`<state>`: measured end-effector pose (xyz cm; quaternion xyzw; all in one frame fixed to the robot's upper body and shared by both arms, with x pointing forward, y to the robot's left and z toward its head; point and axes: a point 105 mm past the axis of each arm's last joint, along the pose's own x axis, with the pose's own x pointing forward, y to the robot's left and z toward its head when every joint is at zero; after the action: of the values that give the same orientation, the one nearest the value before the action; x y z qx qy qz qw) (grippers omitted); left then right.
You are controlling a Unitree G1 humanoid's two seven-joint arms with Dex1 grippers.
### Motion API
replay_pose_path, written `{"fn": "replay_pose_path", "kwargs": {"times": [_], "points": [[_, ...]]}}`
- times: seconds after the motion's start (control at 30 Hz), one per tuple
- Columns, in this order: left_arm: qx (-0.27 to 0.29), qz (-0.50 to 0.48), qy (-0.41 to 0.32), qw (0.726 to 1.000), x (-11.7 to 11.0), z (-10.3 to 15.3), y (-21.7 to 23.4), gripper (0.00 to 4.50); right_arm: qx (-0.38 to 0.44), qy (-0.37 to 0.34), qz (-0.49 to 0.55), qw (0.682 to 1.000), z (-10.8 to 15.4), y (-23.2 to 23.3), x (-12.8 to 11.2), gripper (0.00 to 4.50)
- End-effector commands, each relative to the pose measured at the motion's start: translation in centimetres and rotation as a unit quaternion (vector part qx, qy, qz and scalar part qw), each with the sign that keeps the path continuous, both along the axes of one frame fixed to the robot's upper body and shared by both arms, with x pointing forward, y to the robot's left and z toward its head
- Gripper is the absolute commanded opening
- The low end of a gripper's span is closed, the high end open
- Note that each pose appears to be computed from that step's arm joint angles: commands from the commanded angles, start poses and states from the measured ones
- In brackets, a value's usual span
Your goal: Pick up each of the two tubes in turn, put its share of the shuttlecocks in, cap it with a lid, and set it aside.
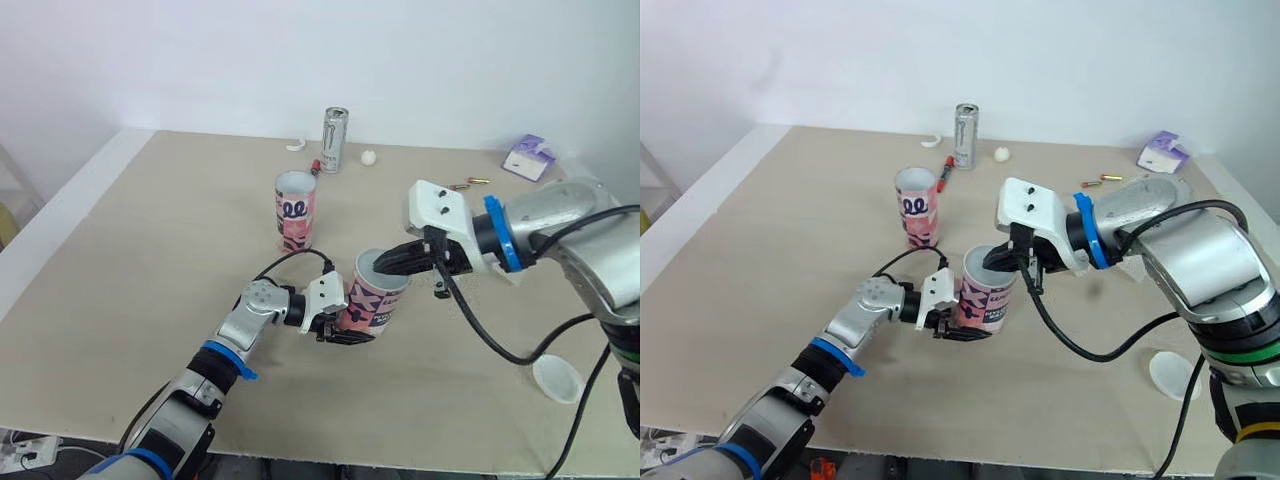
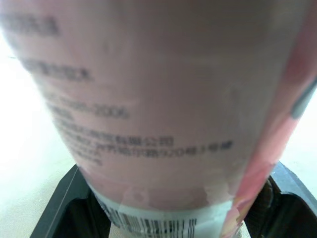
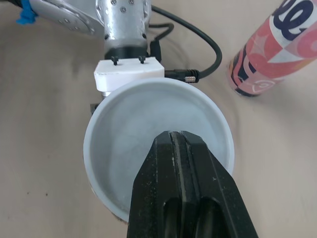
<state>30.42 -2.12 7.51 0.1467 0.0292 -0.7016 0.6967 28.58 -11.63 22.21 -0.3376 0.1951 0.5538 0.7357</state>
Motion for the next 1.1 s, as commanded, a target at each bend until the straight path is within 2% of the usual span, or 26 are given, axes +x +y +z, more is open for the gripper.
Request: {"fn": "replay_pose_path", "kwargs": {"times": [0.03,0.2,0.33,0.43,0.57,0.67,0.83,0.93,1.0,1.03,1.07,1.1], "points": [[0.038,-0.006,0.01,0.999,-0.6,-1.8,0.2,2.91,-0.046,0.092,-0.04,0.994,-4.6,-1.1,0.0,0.11],[0.036,-0.001,0.01,0.999,-0.5,-1.8,0.4,2.91,0.0,0.095,-0.024,0.995,-3.3,-0.4,-0.2,0.11],[0.033,0.004,0.01,0.999,-0.4,-1.7,0.6,2.91,0.119,0.049,0.001,0.992,0.7,-0.3,0.0,0.11],[0.032,0.007,0.009,0.999,-0.3,-1.7,0.7,2.91,0.172,0.028,-0.019,0.984,2.3,-1.8,0.2,0.11],[0.031,0.01,0.007,0.999,-0.2,-1.4,0.9,2.91,0.284,-0.042,-0.082,0.955,5.0,-6.3,0.4,0.11],[0.024,0.014,0.007,1.0,0.0,-1.1,1.0,2.91,0.313,-0.056,-0.118,0.941,4.2,-8.8,-0.6,0.11],[0.015,0.013,0.008,1.0,0.1,-0.7,0.9,2.91,0.3,-0.047,-0.143,0.942,-0.3,-10.0,-2.9,0.11],[0.011,0.002,0.01,1.0,-0.2,-0.5,0.8,2.91,0.28,-0.022,-0.14,0.949,-3.4,-9.6,-4.2,0.87],[0.004,-0.017,-0.001,1.0,-0.6,-0.1,0.7,2.91,0.268,-0.004,-0.128,0.955,-5.6,-8.8,-4.9,1.66],[0.001,-0.025,-0.006,1.0,-0.8,0.1,0.7,3.63,0.264,0.001,-0.122,0.957,-6.5,-8.4,-5.2,2.19],[-0.002,-0.032,-0.01,0.999,-1.0,0.3,0.7,3.92,0.261,0.004,-0.115,0.958,-7.2,-8.1,-5.5,2.59],[-0.007,-0.033,-0.015,0.999,-0.9,0.5,0.7,4.46,0.259,0.006,-0.11,0.96,-7.9,-7.7,-5.5,3.11]]}}
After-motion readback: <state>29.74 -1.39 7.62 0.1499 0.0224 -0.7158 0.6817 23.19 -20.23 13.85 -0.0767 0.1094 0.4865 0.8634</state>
